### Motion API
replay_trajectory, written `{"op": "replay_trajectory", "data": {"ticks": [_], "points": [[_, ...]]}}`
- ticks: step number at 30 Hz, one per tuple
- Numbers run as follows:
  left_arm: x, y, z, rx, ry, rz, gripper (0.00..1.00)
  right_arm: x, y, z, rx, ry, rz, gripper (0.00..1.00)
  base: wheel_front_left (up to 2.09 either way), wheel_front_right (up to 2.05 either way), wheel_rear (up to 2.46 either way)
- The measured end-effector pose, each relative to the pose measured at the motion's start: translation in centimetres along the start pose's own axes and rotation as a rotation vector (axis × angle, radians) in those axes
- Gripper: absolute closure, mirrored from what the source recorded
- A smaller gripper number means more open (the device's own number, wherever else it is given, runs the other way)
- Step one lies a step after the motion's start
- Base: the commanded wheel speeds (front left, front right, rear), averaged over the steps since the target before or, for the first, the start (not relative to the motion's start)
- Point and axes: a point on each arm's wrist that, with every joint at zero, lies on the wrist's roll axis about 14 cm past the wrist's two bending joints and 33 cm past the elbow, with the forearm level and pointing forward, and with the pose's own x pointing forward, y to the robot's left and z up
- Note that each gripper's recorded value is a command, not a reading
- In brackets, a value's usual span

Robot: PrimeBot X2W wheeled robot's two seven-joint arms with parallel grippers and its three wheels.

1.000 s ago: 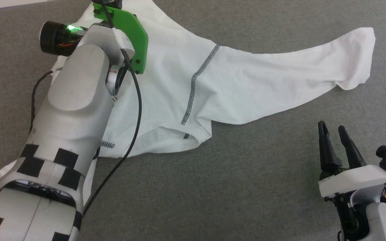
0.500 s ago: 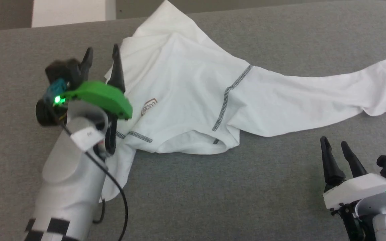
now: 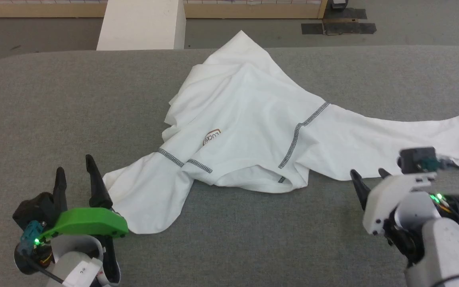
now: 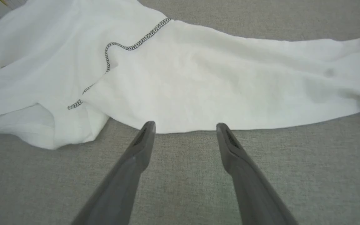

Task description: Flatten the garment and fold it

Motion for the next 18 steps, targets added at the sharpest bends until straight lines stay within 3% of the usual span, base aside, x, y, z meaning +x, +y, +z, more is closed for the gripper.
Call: {"op": "replay_trajectory", "data": {"ticks": [3,8,11,16,17,18], "points": [[-0.6,-0.1,0.0,0.0,0.002,-0.007,0.0,1.5,1.2,0.9,-0.116,0.102,0.002,0.0,0.0,0.0,0.0],[-1.0,-0.5,-0.3,-0.004,0.016,-0.02,0.0,3.0,0.2,-0.8,-0.257,0.29,-0.04,0.0,0.0,0.0,0.0],[-1.1,-0.4,-0.8,0.004,0.033,-0.019,0.0,3.6,0.2,-2.8,-0.301,0.386,-0.037,0.0,0.0,0.0,0.0],[-1.1,0.1,-1.7,0.015,0.063,-0.011,0.0,4.8,0.4,-3.0,-0.324,0.416,-0.025,0.0,0.0,0.0,0.0],[-1.1,0.1,-1.8,0.017,0.066,-0.01,0.0,4.9,0.4,-3.0,-0.317,0.419,-0.021,0.69,0.0,0.0,0.0],[-1.1,0.2,-2.0,0.018,0.07,-0.009,0.0,5.0,0.5,-3.1,-0.315,0.422,-0.017,1.0,0.0,0.0,0.0]]}}
